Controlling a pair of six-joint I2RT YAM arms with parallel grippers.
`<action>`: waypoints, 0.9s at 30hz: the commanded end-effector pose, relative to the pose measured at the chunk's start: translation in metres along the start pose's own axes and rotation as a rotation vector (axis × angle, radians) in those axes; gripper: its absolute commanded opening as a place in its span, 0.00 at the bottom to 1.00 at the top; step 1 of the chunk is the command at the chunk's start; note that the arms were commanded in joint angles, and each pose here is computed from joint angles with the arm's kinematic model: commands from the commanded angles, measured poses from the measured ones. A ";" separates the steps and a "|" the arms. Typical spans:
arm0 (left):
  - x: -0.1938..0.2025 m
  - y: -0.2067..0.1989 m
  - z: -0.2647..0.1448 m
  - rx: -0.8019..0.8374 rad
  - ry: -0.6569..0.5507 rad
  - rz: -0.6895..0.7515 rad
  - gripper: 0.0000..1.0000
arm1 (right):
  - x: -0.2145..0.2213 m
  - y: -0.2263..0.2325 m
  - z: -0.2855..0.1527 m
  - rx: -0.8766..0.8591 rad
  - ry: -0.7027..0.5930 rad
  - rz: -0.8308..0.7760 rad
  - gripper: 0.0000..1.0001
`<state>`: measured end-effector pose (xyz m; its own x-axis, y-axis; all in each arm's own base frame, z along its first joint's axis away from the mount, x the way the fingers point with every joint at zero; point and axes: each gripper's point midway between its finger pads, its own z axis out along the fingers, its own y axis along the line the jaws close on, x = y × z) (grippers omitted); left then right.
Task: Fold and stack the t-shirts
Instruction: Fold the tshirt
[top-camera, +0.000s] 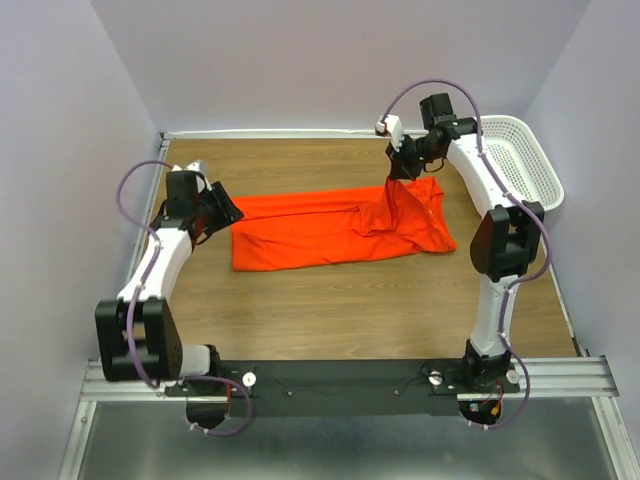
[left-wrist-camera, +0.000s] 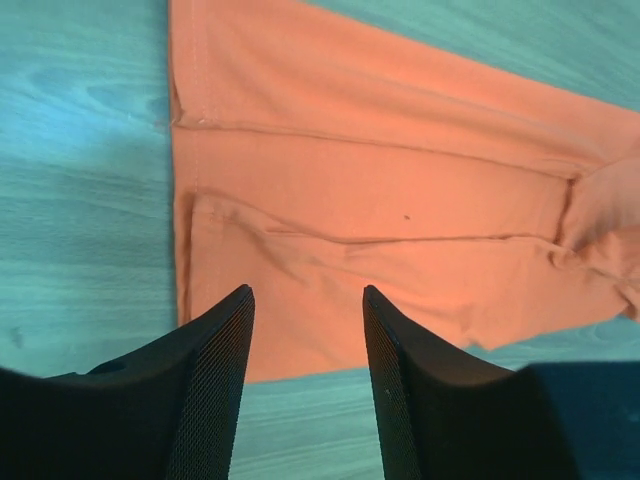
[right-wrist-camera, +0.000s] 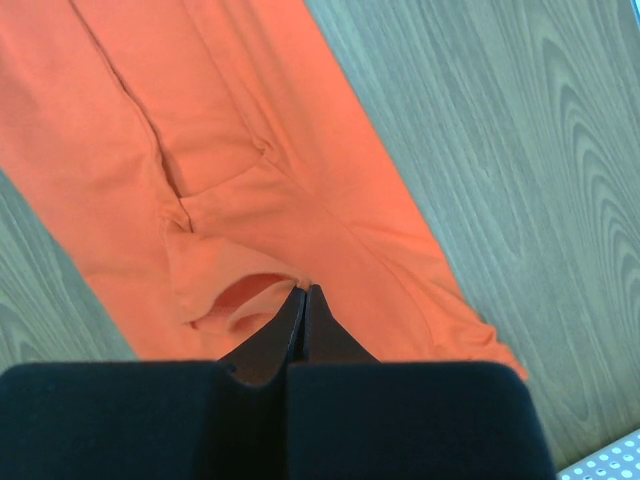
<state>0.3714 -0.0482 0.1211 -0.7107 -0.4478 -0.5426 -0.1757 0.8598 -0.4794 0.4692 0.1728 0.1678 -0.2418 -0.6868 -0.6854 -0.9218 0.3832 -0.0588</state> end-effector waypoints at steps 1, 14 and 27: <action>-0.044 -0.023 -0.059 0.057 -0.287 0.144 0.58 | 0.001 0.000 0.014 -0.012 0.021 0.014 0.01; -0.031 -0.016 -0.107 0.038 -0.450 0.257 0.63 | -0.009 -0.008 0.035 0.002 0.033 0.018 0.01; -0.028 -0.027 -0.113 0.100 -0.470 0.290 0.63 | -0.003 -0.012 0.041 0.036 0.080 0.025 0.01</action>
<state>0.3194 -0.0306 0.2207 -0.3677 -0.2974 -0.8811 0.0357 0.9423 -0.3329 0.4894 0.1960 0.1443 -0.2734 -0.7122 -0.6466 -0.9138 0.4022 -0.0568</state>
